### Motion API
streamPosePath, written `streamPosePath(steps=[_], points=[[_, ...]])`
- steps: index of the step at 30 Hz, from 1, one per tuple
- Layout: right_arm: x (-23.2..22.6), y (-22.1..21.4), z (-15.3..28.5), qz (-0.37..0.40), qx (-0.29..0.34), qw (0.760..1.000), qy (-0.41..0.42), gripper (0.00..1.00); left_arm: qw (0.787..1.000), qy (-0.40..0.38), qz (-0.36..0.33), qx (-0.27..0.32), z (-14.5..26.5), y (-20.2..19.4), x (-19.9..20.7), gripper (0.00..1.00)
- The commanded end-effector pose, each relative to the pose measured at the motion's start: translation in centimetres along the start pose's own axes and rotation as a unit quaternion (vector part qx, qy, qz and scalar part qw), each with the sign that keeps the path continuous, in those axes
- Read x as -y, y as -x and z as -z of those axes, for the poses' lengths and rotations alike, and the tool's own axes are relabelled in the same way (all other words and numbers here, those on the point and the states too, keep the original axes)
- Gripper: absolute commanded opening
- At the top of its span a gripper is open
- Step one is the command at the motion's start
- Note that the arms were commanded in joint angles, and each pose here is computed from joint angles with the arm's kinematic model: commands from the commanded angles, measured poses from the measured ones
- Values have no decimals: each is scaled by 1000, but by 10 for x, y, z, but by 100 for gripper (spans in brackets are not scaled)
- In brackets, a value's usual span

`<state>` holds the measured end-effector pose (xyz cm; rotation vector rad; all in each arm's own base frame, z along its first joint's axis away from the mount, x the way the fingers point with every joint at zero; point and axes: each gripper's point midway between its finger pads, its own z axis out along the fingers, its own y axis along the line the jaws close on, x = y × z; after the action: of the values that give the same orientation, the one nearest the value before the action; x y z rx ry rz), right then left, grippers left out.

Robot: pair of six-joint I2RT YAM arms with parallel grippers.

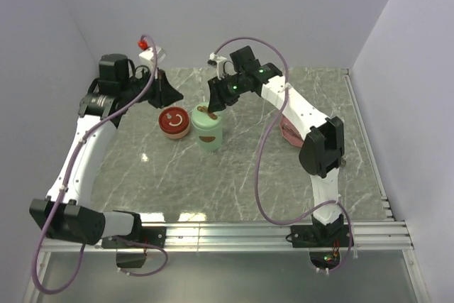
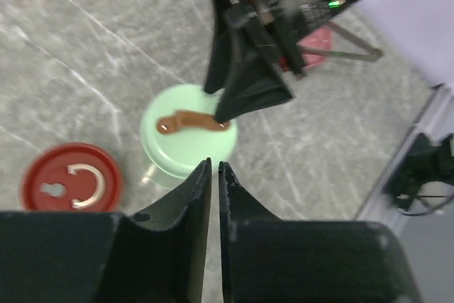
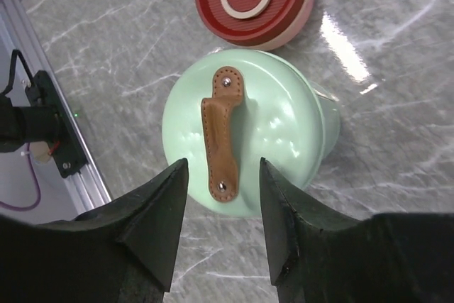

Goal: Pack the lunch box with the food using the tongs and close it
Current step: Move the lunch box, then put the lid back on the lunch box

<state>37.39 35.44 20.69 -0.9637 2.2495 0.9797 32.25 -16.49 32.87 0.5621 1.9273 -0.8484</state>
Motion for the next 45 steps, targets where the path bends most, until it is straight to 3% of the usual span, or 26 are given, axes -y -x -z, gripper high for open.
streamPosePath(steps=[1,2,8,11,17,26,32,38,45], points=[[-5,46,59,10,78,996,-42,53,996,49,-63,-36,-9,7,-11,15],[-2,52,69,13,91,995,-49,53,994,57,-63,-71,-18,-6,-18,17],[35,47,115,-35,118,990,-72,61,980,101,-98,-138,-57,-9,-20,24],[46,38,130,-49,121,988,-80,63,976,104,-109,-159,-73,-13,-16,35],[52,22,143,-62,119,987,-89,64,968,112,-128,-185,-92,-20,-14,47],[53,15,145,-69,115,987,-88,68,961,116,-135,-211,-103,-26,-17,58],[55,9,144,-76,110,987,-90,68,955,94,-117,-255,-112,-60,-19,60],[59,9,147,-81,111,986,-92,68,925,80,-80,-362,-110,-141,-29,56],[61,10,149,-85,111,986,-93,68,913,82,-64,-394,-107,-166,-32,55]])
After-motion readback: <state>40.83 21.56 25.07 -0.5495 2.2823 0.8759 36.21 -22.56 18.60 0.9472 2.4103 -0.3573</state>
